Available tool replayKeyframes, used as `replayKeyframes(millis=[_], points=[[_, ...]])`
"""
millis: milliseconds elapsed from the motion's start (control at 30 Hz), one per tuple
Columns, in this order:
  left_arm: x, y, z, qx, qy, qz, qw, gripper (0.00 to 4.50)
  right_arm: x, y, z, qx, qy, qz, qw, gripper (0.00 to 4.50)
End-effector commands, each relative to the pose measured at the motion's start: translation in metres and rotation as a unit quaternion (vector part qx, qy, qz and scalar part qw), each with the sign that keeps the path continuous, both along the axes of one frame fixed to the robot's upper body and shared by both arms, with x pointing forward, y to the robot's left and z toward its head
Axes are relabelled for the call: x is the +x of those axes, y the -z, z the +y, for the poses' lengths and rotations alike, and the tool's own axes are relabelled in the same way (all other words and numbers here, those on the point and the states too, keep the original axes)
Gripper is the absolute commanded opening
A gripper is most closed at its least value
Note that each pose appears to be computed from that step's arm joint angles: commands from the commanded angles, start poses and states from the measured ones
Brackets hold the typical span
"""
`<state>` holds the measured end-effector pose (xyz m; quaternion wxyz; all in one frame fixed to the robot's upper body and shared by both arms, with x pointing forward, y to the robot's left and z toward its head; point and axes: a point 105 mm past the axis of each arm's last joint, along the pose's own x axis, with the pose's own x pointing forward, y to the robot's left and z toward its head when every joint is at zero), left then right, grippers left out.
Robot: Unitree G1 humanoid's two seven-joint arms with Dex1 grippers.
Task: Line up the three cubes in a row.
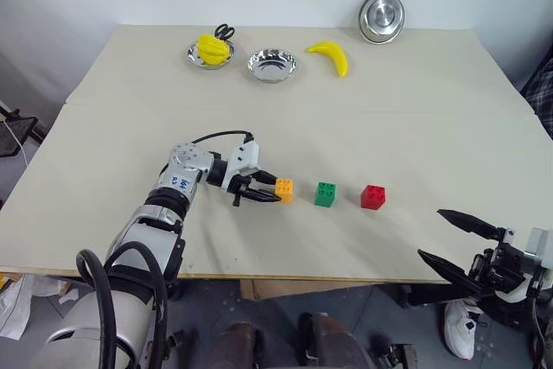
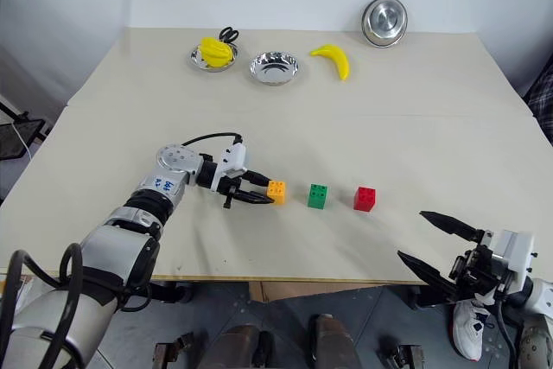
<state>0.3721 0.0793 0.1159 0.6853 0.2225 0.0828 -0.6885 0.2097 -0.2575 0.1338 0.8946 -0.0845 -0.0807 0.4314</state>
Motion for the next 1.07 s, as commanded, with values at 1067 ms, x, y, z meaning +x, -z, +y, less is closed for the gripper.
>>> replayKeyframes(millis=[1067], points=[[-0.117, -0.024, 0.196, -0.083, -0.337, -0.130, 0.929, 4.27, 0.067, -0.003, -0.057, -0.094, -0.037, 0.048, 0.994, 4.50]])
